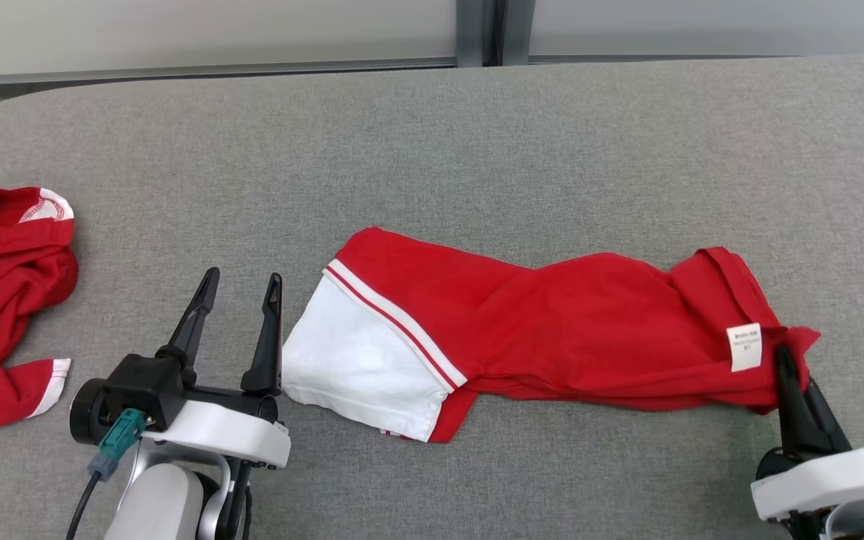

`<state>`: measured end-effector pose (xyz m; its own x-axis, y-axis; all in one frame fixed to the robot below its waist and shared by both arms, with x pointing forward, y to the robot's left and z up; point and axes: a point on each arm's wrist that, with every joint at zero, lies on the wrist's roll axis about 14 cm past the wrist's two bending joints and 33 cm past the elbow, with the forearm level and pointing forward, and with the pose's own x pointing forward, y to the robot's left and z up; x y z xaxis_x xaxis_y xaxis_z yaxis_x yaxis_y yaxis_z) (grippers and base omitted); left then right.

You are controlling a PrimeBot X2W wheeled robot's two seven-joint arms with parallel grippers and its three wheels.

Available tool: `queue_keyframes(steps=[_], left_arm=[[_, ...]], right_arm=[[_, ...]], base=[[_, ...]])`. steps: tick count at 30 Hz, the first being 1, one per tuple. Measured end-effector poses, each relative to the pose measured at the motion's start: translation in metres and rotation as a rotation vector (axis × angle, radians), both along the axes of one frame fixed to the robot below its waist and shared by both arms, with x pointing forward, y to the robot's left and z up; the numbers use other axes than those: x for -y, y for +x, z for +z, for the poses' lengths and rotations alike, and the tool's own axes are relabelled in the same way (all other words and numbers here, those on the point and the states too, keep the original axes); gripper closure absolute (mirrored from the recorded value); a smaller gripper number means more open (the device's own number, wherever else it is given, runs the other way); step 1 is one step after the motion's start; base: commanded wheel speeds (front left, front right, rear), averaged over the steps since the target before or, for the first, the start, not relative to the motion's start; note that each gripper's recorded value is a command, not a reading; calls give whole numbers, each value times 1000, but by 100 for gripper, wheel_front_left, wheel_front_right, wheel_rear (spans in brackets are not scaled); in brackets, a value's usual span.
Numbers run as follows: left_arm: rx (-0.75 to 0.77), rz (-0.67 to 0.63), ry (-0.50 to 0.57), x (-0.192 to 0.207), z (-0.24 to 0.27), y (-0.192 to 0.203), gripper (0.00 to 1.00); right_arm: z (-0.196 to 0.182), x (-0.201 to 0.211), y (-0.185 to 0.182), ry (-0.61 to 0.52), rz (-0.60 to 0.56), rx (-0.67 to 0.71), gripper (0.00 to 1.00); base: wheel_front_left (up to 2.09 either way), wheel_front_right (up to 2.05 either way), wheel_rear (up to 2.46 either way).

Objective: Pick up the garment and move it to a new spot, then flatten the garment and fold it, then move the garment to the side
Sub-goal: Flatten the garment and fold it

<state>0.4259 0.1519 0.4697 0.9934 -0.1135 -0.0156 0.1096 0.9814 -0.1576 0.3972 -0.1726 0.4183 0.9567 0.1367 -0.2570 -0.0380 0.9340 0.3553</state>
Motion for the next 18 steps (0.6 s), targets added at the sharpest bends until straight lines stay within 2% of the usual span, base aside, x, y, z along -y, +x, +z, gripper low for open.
queue_keyframes(steps=[1, 2, 3, 10, 18], left_arm=[[0, 0, 1, 0, 0, 0, 0], [1, 0, 2, 0, 1, -1, 0], [0, 1, 2, -1, 0, -2, 0], [1, 26, 3, -6, 2, -8, 0], [-1, 57, 6, -14, 5, -29, 0]], right_arm=[[-2, 1, -2, 8, -11, -6, 68], [-4, 0, -5, 10, -12, -14, 29], [-5, 1, -8, 8, -15, -19, 0], [30, 17, -3, -64, -66, 147, 0], [78, 11, -3, -203, 4, 289, 0]], base=[[0, 0, 0], [0, 0, 0], [0, 0, 0], [0, 0, 0], [0, 0, 0]])
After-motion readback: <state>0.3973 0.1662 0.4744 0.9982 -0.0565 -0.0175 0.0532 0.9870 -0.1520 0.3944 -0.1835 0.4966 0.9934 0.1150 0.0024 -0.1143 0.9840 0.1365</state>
